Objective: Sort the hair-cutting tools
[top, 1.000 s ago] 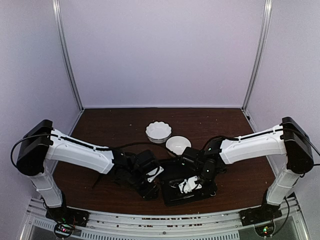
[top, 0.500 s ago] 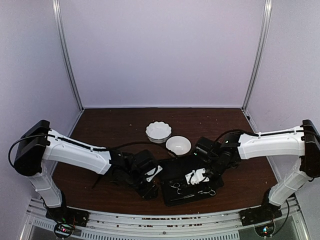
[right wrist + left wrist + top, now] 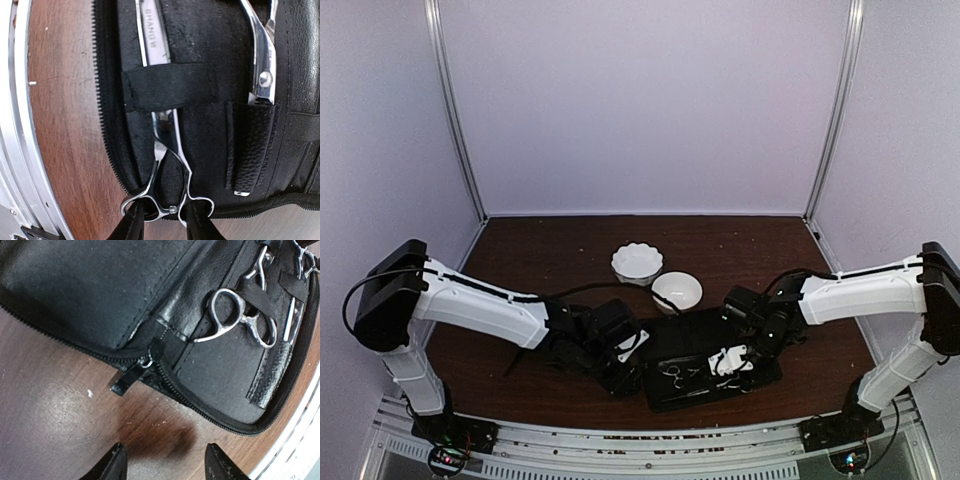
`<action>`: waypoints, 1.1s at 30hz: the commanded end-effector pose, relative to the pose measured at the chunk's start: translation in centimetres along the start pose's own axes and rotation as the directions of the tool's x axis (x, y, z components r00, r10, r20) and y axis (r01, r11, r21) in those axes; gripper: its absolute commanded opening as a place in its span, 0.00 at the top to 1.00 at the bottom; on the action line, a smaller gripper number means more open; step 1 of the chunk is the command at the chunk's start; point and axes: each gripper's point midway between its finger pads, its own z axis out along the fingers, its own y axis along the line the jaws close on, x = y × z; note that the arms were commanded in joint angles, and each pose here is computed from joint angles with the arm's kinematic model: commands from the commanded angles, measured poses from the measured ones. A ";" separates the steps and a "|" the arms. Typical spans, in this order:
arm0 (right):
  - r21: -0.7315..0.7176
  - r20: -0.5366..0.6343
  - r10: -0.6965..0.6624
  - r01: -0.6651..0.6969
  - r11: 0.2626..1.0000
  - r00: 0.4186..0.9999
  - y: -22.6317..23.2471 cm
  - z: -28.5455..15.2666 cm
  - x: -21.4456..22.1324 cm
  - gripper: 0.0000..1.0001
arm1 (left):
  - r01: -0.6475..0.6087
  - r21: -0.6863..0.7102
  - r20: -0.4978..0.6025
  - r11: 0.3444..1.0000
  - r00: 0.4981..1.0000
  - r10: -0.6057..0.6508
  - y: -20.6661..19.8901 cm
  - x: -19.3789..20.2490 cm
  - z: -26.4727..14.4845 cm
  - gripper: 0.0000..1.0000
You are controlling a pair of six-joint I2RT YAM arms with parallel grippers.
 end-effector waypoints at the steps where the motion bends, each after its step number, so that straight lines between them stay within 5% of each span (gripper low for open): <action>1: 0.002 -0.025 0.029 -0.029 1.000 0.999 -0.1 0.8 0.6 0.73 | -0.005 0.021 0.011 1.000 1.000 0.004 -0.8 -0.5 0.5 0.44; 33: 0.013 0.150 0.025 -0.028 1.000 0.988 -0.5 1.2 -8.0 0.77 | 0.036 0.032 0.049 0.999 0.998 -0.038 -1.1 -0.6 1.5 0.46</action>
